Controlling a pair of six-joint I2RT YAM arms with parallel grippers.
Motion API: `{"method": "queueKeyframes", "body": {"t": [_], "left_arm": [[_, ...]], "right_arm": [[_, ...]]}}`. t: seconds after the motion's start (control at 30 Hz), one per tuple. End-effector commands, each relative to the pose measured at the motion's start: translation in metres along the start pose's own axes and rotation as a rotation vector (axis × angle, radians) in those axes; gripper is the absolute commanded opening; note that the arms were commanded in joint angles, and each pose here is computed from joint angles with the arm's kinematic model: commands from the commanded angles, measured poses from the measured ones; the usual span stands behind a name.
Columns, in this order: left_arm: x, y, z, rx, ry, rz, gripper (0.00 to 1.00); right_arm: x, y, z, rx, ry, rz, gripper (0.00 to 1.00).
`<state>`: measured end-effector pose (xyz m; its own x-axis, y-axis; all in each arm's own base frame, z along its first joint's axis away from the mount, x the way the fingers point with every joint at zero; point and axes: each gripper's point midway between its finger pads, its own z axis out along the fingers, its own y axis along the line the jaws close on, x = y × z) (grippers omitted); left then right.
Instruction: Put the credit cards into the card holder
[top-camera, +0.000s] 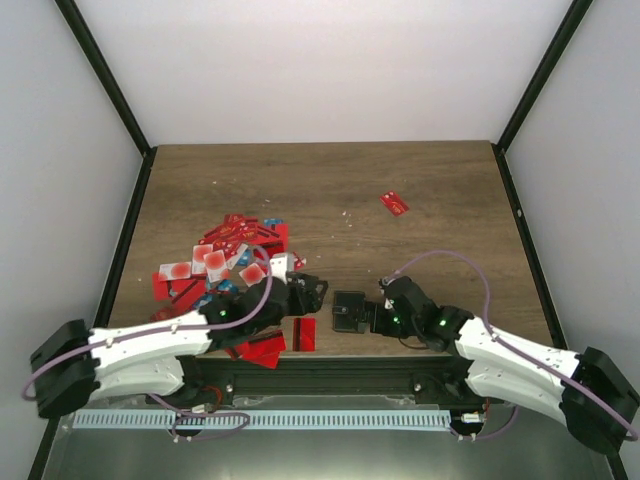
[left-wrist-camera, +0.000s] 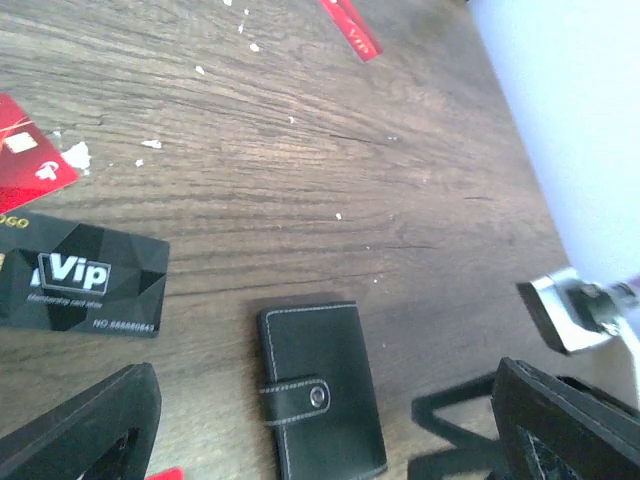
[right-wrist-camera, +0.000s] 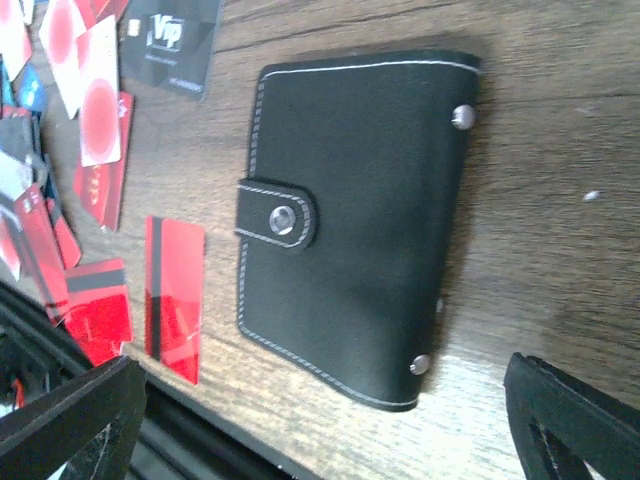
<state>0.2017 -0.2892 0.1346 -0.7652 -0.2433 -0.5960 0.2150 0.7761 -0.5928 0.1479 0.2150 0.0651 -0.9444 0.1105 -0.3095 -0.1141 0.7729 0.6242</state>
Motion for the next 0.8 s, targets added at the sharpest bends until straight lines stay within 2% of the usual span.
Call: {"method": "queueKeyframes", "body": {"t": [0.0,0.03,0.1,0.2,0.27,0.43,0.6,0.7,0.77], "left_arm": [[0.003,0.005,-0.020,0.115,-0.040,0.012,0.93],[0.007,0.003,-0.021,0.124,-0.018,0.022,0.93],[0.017,0.011,-0.014,0.042,0.053,0.045,0.91],[0.033,0.014,0.001,-0.061,0.155,0.083,0.77],[0.048,0.008,0.013,-0.071,0.205,0.110,0.72],[0.075,-0.002,0.041,-0.114,0.279,0.163,0.63],[0.087,0.007,0.060,-0.189,0.311,0.184,0.62],[0.093,0.012,0.066,-0.197,0.314,0.177,0.58],[0.098,0.014,0.069,-0.192,0.325,0.167,0.56]], "right_arm": [[-0.012,-0.011,0.004,0.050,-0.078,0.042,1.00],[-0.013,-0.014,0.006,0.059,-0.082,0.044,1.00],[-0.012,-0.015,0.009,0.052,-0.077,0.050,1.00],[-0.010,-0.018,0.015,0.056,-0.055,0.071,1.00],[-0.009,-0.023,0.018,0.062,-0.054,0.083,0.97],[-0.005,-0.033,0.027,0.004,-0.026,0.128,0.78],[0.005,-0.039,0.037,0.003,0.029,0.151,0.67],[0.009,-0.044,0.040,0.007,0.043,0.159,0.54],[0.011,-0.045,0.040,0.005,0.046,0.165,0.52]]}}
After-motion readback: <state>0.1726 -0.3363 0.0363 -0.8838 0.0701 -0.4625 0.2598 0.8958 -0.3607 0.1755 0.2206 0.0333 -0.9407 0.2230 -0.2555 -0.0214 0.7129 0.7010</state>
